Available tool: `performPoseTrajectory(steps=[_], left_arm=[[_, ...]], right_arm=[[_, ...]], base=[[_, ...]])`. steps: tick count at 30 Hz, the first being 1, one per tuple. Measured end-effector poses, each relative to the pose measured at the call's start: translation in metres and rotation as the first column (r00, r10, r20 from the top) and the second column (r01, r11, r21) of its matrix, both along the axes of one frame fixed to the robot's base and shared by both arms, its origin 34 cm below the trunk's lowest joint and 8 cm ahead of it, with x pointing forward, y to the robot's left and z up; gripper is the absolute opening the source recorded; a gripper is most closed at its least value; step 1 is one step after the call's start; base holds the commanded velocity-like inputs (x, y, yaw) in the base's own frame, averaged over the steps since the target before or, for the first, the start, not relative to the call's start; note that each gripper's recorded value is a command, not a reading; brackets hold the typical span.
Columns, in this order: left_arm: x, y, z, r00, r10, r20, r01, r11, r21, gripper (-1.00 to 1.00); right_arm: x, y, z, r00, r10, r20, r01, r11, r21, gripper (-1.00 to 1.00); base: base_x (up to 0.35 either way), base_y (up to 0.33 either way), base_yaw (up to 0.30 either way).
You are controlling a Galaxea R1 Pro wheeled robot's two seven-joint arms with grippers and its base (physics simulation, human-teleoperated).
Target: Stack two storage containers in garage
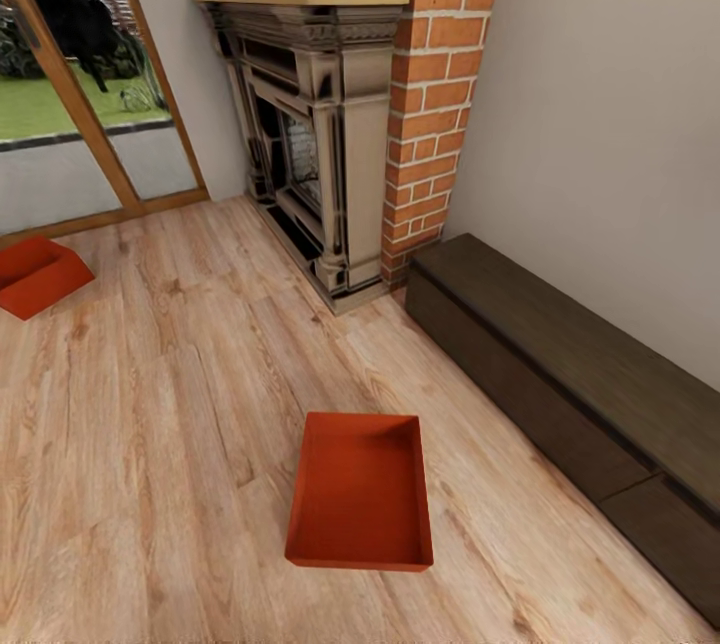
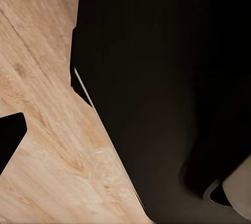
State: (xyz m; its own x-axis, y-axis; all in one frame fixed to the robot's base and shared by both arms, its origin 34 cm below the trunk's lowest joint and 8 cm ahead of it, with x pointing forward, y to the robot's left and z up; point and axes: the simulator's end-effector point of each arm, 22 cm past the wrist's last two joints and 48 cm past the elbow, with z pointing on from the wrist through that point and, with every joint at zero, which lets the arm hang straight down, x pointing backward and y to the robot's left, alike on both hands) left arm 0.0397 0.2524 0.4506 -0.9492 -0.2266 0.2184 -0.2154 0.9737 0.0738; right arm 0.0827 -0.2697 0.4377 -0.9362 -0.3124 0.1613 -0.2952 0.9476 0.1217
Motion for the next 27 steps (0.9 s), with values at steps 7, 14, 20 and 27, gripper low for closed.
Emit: performPoseTrajectory(steps=[7, 14, 20, 27], left_arm=[[-0.004, 0.0, 0.001, 1.0, 0.0, -0.011, 0.0, 1.0, 0.0, 1.0], [-0.008, 0.0, 0.002, 1.0, 0.0, -0.022, 0.0, 1.0, 0.0, 1.0], [-0.012, 0.0, 0.003, 0.999, 0.0, -0.032, 0.0, 1.0, 0.0, 1.0], [-0.016, 0.0, 0.005, 0.999, 0.0, -0.042, 0.0, 1.0, 0.0, 1.0]], right_arm=[[-0.004, 0.0, 0.001, 1.0, 0.0, -0.012, 0.0, 1.0, 0.0, 1.0], [-0.009, 0.0, 0.001, 1.0, 0.0, -0.023, 0.0, 1.0, 0.0, 1.0], [-0.012, 0.0, 0.002, 0.999, 0.001, -0.032, -0.001, 1.0, 0.0, 1.0], [-0.016, 0.0, 0.003, 0.999, 0.001, -0.042, -0.001, 1.0, 0.0, 1.0]], base=[[0.0, 0.0, 0.0], [0.0, 0.0, 0.0], [0.0, 0.0, 0.0], [0.0, 0.0, 0.0]])
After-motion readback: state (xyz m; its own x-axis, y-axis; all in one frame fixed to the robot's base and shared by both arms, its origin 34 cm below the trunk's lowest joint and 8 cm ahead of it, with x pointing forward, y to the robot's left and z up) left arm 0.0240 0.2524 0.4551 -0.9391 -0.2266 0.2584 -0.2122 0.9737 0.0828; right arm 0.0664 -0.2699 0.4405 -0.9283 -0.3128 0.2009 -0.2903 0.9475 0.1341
